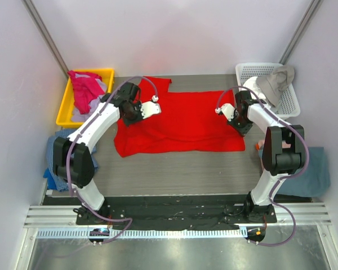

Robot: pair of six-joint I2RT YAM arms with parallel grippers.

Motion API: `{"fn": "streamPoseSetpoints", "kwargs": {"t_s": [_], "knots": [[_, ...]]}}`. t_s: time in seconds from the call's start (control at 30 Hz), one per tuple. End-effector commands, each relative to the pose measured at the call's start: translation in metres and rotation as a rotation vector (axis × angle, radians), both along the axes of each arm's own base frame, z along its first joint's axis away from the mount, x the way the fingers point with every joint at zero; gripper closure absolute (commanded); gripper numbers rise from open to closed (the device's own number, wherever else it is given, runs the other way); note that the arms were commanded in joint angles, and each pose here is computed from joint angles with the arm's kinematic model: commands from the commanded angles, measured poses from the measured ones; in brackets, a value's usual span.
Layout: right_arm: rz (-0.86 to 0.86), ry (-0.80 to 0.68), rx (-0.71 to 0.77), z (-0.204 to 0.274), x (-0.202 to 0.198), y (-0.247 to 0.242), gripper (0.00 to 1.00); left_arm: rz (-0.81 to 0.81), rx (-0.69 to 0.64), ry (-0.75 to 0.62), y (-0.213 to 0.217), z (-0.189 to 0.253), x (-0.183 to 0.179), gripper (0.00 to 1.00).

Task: Fold and stack the t-shirts
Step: Fold the flattened tshirt in 1/3 of the way

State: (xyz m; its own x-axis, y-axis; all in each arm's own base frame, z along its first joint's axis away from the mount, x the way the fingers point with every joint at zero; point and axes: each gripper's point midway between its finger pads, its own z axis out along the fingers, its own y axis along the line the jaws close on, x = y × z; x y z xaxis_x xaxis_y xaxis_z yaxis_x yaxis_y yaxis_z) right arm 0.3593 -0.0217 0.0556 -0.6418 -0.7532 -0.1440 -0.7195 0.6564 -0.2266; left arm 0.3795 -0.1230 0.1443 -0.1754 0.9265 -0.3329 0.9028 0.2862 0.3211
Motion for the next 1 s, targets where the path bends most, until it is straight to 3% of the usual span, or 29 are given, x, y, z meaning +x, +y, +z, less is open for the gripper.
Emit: {"fn": "streamPoseSetpoints", "kwargs": {"t_s": [0.0,0.97], "knots": [[0.004,-0.053,0.013,0.015,0.017,0.001,0.99,-0.017,-0.010,-0.010,-0.003,0.009,0.010,1.00],[-0.003,-0.071,0.015,0.026,0.051,0.003,0.99,0.014,0.047,-0.037,0.021,0.009,0.029,1.00]]}}
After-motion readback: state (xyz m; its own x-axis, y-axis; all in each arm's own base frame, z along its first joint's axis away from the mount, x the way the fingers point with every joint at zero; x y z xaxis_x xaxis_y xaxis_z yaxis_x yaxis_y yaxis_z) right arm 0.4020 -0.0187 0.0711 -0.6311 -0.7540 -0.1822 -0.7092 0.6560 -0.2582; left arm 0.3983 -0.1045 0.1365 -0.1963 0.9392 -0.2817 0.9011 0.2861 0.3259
